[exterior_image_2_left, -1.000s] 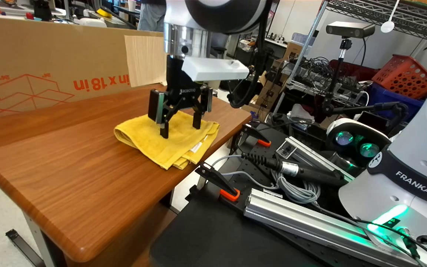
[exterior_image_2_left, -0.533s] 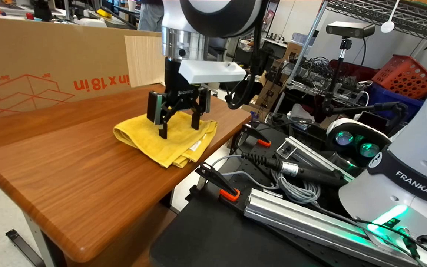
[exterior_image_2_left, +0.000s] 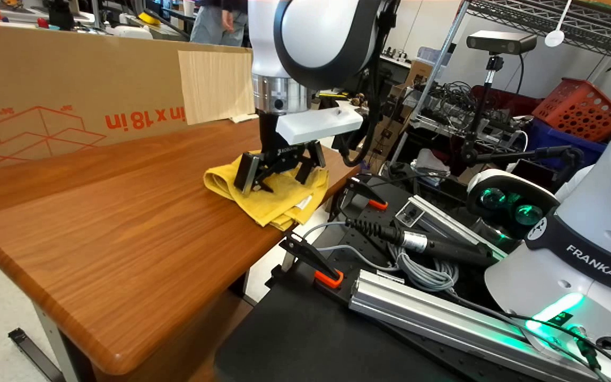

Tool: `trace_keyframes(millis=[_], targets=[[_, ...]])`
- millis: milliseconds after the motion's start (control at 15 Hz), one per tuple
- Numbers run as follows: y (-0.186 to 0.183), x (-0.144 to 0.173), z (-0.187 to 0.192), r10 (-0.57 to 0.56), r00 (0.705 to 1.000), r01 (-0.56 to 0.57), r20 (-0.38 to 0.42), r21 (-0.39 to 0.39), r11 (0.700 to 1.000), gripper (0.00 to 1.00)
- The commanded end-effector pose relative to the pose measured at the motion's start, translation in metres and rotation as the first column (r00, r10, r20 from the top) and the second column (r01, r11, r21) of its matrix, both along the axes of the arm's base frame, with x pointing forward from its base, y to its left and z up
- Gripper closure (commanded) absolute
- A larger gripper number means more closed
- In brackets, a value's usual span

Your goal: Wipe the top of the table with the yellow towel

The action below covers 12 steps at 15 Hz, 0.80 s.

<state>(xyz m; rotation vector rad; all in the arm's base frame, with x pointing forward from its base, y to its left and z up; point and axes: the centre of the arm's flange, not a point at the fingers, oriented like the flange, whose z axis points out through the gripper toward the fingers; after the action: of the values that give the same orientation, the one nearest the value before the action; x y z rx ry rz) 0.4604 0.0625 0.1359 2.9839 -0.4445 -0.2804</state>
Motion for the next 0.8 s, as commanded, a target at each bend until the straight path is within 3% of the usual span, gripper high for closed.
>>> trace_keyframes(millis=[0,400,733], targets=[[-0.038,0.031,-0.003,-0.086,0.996,0.088,0.022,-0.067,0.994,0.0],[-0.153,0.076,0.037,-0.299,0.947,0.306,0.121,-0.044,0.951,0.0],[-0.202,0.068,0.038,-0.369,0.927,0.371,0.071,-0.024,0.928,0.0]])
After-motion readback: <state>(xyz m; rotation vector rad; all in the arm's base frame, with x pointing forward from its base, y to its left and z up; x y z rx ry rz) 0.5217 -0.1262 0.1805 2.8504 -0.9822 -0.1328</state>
